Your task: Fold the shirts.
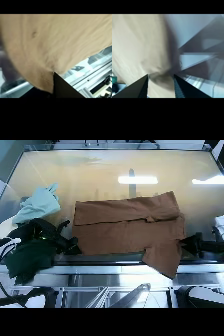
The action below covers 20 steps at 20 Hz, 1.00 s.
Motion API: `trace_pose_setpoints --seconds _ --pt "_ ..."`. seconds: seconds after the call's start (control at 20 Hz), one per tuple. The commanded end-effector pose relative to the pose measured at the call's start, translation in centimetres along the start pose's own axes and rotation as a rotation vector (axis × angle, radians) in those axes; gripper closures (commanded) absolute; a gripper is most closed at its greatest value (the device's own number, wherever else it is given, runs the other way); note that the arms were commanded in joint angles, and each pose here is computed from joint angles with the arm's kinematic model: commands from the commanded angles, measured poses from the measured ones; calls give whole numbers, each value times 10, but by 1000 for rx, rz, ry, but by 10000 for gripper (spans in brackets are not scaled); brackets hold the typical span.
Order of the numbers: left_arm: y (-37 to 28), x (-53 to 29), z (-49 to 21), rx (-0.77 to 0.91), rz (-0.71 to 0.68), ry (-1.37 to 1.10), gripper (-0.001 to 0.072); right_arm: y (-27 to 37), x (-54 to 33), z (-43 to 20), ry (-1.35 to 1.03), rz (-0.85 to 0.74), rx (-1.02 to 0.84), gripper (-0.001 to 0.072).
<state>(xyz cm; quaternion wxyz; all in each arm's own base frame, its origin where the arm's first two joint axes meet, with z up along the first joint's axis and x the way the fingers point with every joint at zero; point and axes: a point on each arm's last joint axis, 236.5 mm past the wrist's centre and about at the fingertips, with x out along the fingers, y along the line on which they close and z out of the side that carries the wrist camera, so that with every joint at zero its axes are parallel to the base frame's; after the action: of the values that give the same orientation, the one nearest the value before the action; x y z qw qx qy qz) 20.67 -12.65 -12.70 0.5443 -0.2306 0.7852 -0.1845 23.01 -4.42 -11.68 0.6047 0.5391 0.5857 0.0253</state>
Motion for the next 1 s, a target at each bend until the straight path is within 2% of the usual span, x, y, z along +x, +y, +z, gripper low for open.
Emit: trace_pose_setpoints --seconds 0.0,0.15,0.45,0.5,0.55,0.6,0.8,0.95 --pt "1 -4 23 22 27 -80 691 -35 -16 -13 -1 -29 151 220" --pt "1 -4 23 20 25 -80 691 -36 5 -39 66 -29 163 220" --pt "1 -4 23 20 24 -80 690 -32 25 -68 217 -123 39 226" --pt "1 -4 23 20 24 -80 690 -28 26 -68 222 -113 36 347" --pt "1 -4 23 20 24 -80 690 -23 26 -70 233 -95 24 612" --pt "1 -4 23 21 24 -80 690 -16 25 -70 241 -70 13 692" --pt "-5 -14 17 36 -1 -46 690 11 2 -68 289 -13 -41 694" --pt "-2 -48 22 40 3 -92 691 30 -29 -46 214 -13 -97 695"
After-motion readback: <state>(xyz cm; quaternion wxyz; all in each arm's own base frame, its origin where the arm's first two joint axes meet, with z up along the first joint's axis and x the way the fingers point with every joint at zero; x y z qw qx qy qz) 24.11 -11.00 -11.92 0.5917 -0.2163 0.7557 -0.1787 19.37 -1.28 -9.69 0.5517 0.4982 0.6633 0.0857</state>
